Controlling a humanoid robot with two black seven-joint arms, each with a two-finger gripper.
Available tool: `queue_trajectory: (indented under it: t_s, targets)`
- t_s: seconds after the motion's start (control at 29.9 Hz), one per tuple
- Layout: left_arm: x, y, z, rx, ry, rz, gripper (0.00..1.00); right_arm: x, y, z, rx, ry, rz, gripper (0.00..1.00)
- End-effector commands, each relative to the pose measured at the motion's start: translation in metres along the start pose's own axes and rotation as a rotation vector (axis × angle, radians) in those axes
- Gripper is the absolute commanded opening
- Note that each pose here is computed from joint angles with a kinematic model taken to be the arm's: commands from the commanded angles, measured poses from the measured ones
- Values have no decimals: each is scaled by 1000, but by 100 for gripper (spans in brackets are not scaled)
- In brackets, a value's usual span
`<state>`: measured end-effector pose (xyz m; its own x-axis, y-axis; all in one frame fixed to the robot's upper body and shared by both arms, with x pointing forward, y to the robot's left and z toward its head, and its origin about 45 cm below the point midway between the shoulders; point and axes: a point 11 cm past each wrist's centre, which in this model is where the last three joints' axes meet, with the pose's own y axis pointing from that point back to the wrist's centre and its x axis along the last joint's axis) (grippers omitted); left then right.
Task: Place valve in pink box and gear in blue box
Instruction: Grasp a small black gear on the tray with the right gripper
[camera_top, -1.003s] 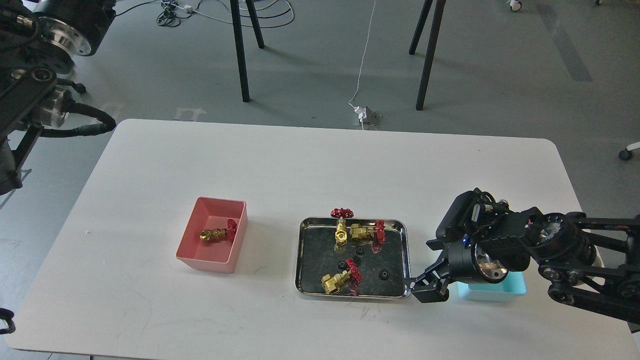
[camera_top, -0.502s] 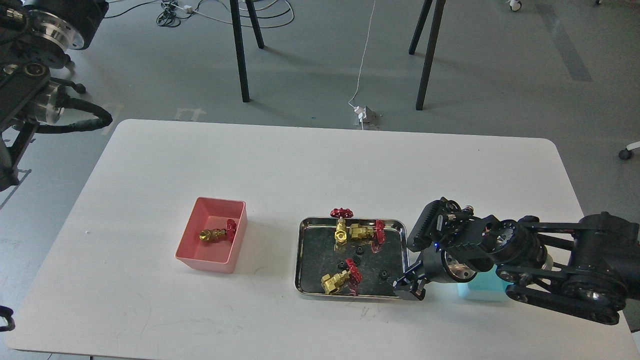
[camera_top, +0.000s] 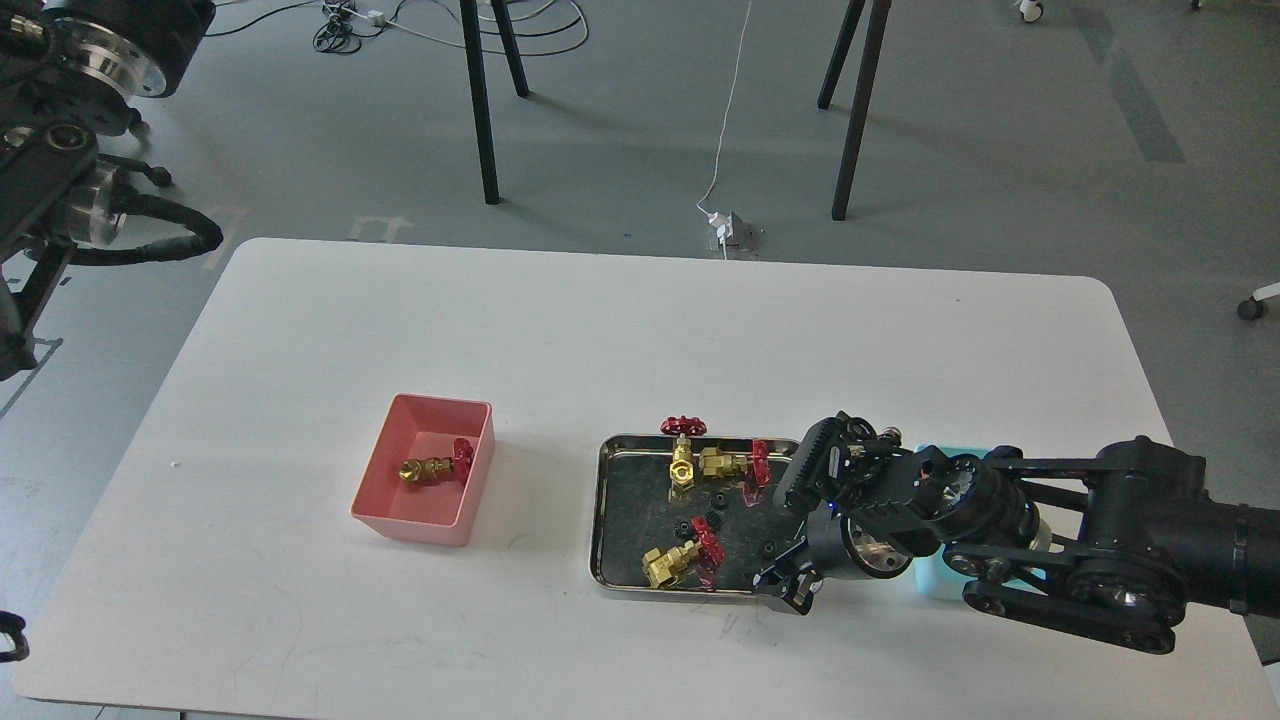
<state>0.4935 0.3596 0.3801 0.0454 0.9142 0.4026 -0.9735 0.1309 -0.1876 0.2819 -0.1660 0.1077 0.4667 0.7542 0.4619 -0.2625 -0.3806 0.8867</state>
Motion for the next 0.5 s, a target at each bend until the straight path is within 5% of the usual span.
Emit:
queue_trajectory:
  t_s: [0.0, 0.47]
  targets:
    - [1, 0, 0, -1, 1, 3, 97, -4, -3, 4, -11, -11, -9, 74]
    - [12, 2, -1, 6, -11, 24, 97, 1, -13, -2, -10, -11, -11, 58]
